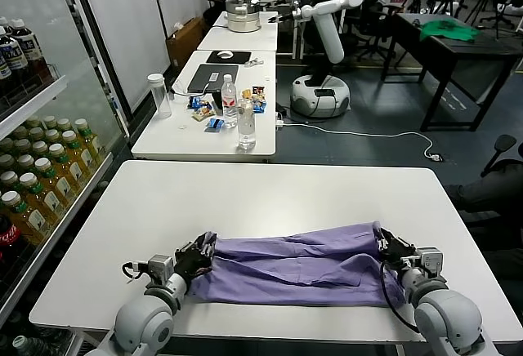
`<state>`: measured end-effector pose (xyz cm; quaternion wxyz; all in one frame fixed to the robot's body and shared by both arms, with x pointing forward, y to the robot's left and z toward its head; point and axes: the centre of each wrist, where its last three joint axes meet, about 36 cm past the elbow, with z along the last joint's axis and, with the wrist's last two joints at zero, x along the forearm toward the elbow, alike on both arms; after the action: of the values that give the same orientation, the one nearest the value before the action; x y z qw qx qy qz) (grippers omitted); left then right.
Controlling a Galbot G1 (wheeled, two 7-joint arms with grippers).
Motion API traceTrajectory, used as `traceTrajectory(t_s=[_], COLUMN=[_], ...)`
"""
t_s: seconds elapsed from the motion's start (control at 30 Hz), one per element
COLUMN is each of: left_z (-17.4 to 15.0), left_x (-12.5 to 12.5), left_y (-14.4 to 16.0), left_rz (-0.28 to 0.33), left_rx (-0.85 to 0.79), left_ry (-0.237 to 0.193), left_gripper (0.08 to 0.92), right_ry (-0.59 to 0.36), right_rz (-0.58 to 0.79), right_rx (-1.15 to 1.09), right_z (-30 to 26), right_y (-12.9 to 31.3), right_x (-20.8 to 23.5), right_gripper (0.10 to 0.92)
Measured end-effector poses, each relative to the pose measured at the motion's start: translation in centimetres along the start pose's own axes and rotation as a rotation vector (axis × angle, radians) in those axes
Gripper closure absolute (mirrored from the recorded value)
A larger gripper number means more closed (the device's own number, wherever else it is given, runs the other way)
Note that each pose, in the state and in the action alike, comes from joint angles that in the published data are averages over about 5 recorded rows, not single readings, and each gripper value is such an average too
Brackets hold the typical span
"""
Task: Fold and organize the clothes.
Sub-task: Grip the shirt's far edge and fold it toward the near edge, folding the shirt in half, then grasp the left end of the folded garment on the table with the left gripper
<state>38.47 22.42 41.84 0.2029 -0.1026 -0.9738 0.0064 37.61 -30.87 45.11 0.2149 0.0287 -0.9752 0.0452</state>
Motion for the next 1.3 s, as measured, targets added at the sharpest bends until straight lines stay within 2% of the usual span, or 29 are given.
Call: traceTrajectory(t_s=[0.23,0.4,0.47,0.6,0.7,0.93,1.3], left_z=[0.0,1.1,1.6,2.8,3.8,5.6,5.9], left_x=[2.0,3.2,3.3,2.8,2.3,1.3,0.6], left_y=[-1.7,-3.6,-4.3,-5.5,-6.2,-7.1,-6.5], left_rz=[-0.043,-0.070,-0.084,-0.126,-0.158,-0.214,-0.230], left_rx=[-0.013,-0.002,0.001,-0.001,-0.004,0.006,0.065], left_ry=[-0.057,-0.068,-0.066,-0.047,-0.027,0.015,0.028], left_gripper=[0.385,0.248,0.204,0.183,0.227,0.428,0.740], right_ry=[-0.017,-0.024,-0.023,-0.022,-0.022,-0.027,-0.040], right_rz=[0.015,0.024,0.024,0.026,0.029,0.028,0.025], right_rx=[0.021,0.026,0.028,0.032,0.035,0.038,0.032], right_z=[0.1,0.3,0.5,0.6,0.7,0.5,0.1], right_y=[0.1,0.2,0.3,0.4,0.3,0.2,0.2], right_x=[1.7,2.9,3.3,3.8,4.1,4.5,5.2], right_gripper=[0.387,0.249,0.219,0.201,0.200,0.200,0.200])
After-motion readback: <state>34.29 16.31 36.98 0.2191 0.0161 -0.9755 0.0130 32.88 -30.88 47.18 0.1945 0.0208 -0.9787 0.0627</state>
